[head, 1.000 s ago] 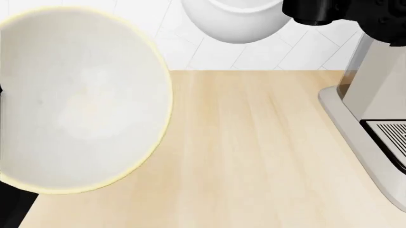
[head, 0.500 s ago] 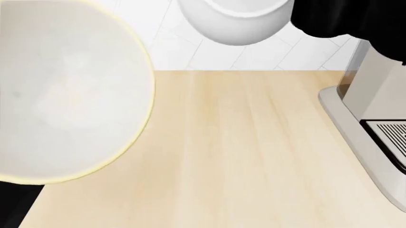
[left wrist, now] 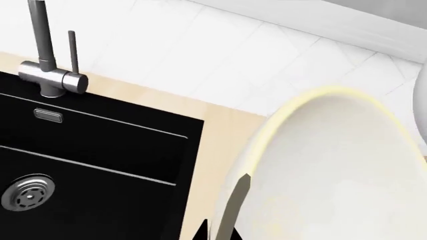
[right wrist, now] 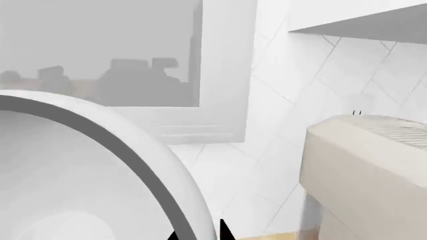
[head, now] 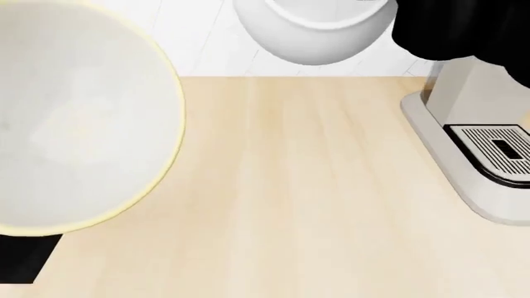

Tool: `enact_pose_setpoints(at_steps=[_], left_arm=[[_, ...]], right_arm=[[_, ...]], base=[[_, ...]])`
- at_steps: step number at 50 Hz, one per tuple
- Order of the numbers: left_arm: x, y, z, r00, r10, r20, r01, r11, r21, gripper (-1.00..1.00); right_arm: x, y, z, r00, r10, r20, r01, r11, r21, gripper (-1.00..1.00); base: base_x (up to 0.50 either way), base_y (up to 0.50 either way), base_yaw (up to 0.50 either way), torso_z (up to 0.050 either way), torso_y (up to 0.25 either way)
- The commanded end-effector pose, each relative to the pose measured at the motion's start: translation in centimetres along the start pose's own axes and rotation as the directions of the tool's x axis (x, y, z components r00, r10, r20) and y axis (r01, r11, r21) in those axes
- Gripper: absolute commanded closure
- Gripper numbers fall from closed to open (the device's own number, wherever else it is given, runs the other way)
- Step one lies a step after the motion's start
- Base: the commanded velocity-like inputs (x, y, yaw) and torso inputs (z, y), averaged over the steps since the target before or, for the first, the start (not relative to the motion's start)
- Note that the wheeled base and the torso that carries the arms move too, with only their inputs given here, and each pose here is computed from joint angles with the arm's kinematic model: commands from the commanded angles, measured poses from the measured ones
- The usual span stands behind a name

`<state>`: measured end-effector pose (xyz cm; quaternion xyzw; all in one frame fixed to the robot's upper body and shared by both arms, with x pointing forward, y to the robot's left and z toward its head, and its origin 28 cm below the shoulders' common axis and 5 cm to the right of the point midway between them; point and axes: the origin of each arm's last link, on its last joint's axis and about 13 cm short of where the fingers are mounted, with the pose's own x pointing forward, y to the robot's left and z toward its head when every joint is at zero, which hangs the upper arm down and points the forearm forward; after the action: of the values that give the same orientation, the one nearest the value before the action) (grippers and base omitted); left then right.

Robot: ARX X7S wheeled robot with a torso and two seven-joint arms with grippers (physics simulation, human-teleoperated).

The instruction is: Stack the bowls in the sink.

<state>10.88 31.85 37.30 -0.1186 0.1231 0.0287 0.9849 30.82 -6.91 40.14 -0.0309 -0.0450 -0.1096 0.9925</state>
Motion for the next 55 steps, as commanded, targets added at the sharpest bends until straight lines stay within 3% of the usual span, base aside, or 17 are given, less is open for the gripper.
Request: enact_pose_setpoints(at_steps=[1, 18, 19, 20, 21, 22, 27, 28, 29, 39, 55], left_arm=[[-1.3, -0.1, 1.0, 0.994, -0.007, 0.109, 0.009, 1.000, -0.014, 1.00], [-1.1, 0.1, 1.2, 0.992, 0.013, 0.124, -0.010, 1.000, -0.023, 1.00], [0.0, -0.8, 1.1, 0.998, -0.040, -0.038, 0.043, 0.997, 0.063, 1.00], [0.6, -1.1, 0.2, 0.993, -0.096, 0.065, 0.089, 0.990, 0.107, 1.00], [1.0, -0.7, 0.1, 0.993, -0.057, 0.101, 0.048, 0.994, 0.094, 1.00], [0.6, -0.5, -0.5, 0.999, -0.040, 0.028, 0.037, 0.995, 0.091, 1.00], [0.3, 1.7, -1.2, 0.995, 0.085, 0.044, -0.083, 0.996, -0.038, 1.00], [-0.1, 2.1, -1.1, 0.990, 0.116, 0.076, -0.112, 0.992, -0.062, 1.00], [-1.6, 2.4, -0.2, 0.973, 0.121, 0.198, -0.103, 0.990, -0.098, 1.00], [-1.2, 3.0, 0.1, 0.940, 0.233, 0.249, -0.195, 0.966, -0.169, 1.00], [-0.9, 3.1, 0.1, 0.928, 0.266, 0.261, -0.221, 0.957, -0.189, 1.00]], right_arm=[[-0.4, -0.5, 0.4, 0.999, -0.017, 0.030, 0.017, 1.000, -0.019, 1.00], [-0.9, -0.6, 0.5, 0.999, -0.006, 0.033, 0.007, 0.999, -0.033, 1.00], [-0.9, -0.6, 0.4, 0.999, -0.004, 0.033, 0.005, 0.999, -0.034, 1.00], [-1.0, -0.6, 0.4, 0.999, -0.003, 0.033, 0.004, 0.999, -0.035, 1.00], [-1.0, -0.7, 0.4, 0.999, -0.003, 0.033, 0.004, 0.999, -0.036, 1.00], [-1.1, -0.7, 0.4, 0.999, -0.004, 0.034, 0.005, 0.999, -0.038, 1.00], [-1.3, -1.2, 0.5, 0.999, -0.015, 0.036, 0.017, 0.999, -0.039, 1.00], [-1.4, -1.3, 0.5, 0.999, -0.017, 0.035, 0.019, 0.999, -0.042, 1.00], [-1.5, -1.4, 0.4, 0.999, -0.018, 0.034, 0.020, 0.999, -0.048, 1.00], [-2.7, -2.5, 0.1, 1.000, -0.017, 0.023, 0.019, 0.997, -0.078, 1.00], [-3.5, -4.0, -0.6, 0.999, -0.034, 0.020, 0.036, 0.997, -0.074, 1.00]], base=[[-0.50, 0.00, 0.00, 0.000, 0.000], [-0.50, 0.00, 0.00, 0.001, 0.000], [-0.50, 0.00, 0.00, 0.000, 0.000], [-0.50, 0.00, 0.00, 0.000, 0.000], [-0.50, 0.00, 0.00, 0.000, 0.000], [-0.50, 0.00, 0.00, 0.000, 0.000], [-0.50, 0.00, 0.00, 0.000, 0.000], [-0.50, 0.00, 0.00, 0.000, 0.000], [-0.50, 0.00, 0.00, 0.000, 0.000], [-0.50, 0.00, 0.00, 0.001, 0.000], [-0.49, 0.00, 0.00, 0.001, 0.000]])
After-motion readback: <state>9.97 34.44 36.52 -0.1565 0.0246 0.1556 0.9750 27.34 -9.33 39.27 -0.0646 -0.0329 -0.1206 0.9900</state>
